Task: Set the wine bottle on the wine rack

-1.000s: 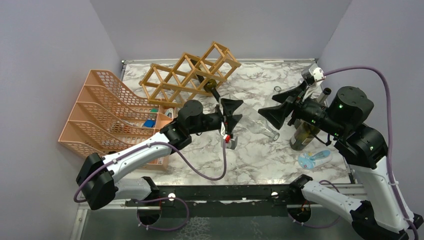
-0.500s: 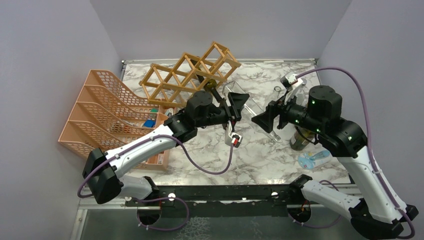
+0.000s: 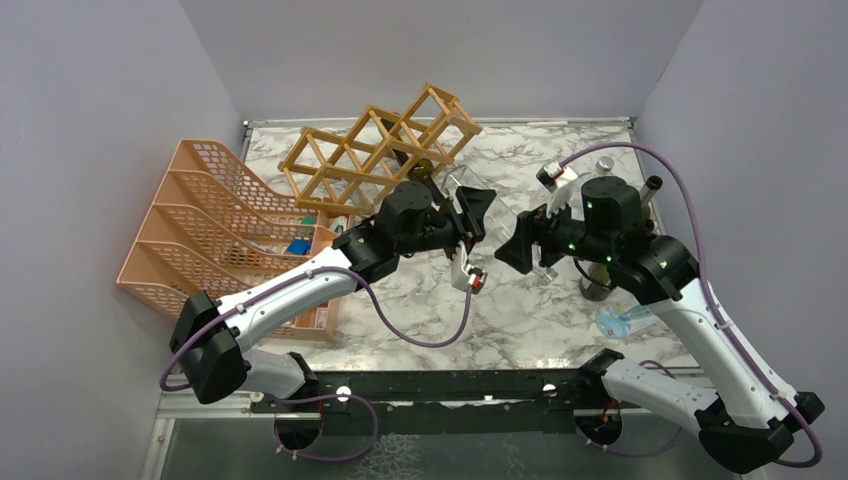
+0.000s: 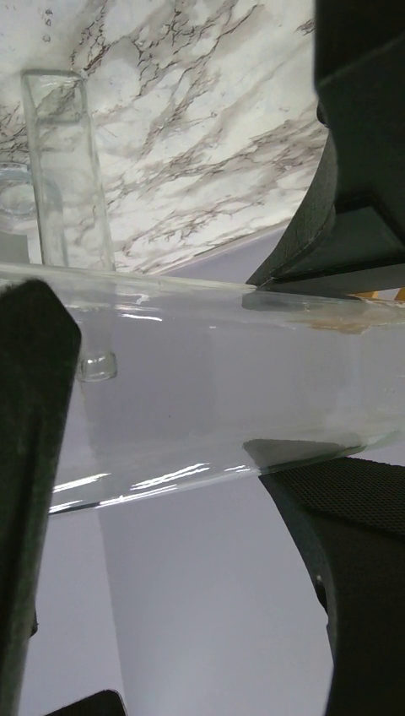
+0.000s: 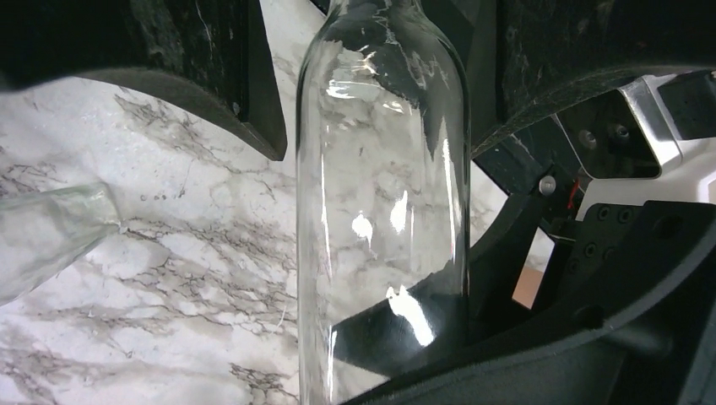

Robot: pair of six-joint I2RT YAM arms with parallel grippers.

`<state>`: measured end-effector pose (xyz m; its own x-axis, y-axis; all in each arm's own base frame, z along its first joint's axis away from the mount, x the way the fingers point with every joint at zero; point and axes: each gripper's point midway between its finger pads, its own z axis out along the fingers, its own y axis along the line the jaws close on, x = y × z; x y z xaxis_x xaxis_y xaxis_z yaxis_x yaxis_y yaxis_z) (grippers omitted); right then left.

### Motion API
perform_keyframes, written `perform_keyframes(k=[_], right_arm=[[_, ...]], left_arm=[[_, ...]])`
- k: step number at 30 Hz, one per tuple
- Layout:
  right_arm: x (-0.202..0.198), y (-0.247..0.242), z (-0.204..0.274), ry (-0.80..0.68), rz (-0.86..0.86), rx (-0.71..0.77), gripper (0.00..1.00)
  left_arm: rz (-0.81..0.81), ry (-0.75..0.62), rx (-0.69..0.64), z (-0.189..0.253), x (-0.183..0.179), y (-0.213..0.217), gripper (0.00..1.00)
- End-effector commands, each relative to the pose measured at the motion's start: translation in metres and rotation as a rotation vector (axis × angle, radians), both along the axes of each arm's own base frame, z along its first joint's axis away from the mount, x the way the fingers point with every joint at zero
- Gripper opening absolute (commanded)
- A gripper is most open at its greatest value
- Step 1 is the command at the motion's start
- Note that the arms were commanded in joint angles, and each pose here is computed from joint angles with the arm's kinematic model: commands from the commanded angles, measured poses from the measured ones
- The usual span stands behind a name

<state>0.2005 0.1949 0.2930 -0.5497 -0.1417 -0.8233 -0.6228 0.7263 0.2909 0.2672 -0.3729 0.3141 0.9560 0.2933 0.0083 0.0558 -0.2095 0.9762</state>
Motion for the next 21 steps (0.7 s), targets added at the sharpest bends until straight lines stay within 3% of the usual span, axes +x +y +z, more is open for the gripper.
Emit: perform_keyframes(k=[1,6,14,15,17,18,19,21], right_arm=[[0.002,0.006,-0.004,0.018,0.005,0.024,0.75],[0.009,0.011,-0.007,0.023,-0.004,0.038,0.66],[0.019,0.009,0.008,-0.039,-0.053,0.076,0.19],[0.02,0.009,0.009,-0.044,-0.059,0.075,0.14],[0.022,0.005,0.012,-0.057,-0.081,0.071,0.07],[0.024,0.003,0.015,-0.067,-0.096,0.071,0.05],[0.025,0.001,0.018,-0.078,-0.112,0.073,0.03],[0.028,-0.004,0.028,-0.11,-0.144,0.085,0.01]], left_arm=[[0.039,-0.04,-0.076,0.041,0.008,-0.001,0.0],[0.048,-0.016,-0.064,0.038,0.01,-0.002,0.0],[0.053,-0.002,-0.048,0.029,0.009,0.001,0.01],[0.056,0.002,-0.053,0.028,0.009,0.001,0.12],[0.072,0.033,-0.083,0.028,0.009,0.003,0.48],[0.078,0.062,-0.099,0.028,0.008,0.005,0.78],[0.076,0.093,-0.11,0.029,0.005,0.006,0.96],[0.078,0.128,-0.125,0.031,0.002,0.008,0.99]])
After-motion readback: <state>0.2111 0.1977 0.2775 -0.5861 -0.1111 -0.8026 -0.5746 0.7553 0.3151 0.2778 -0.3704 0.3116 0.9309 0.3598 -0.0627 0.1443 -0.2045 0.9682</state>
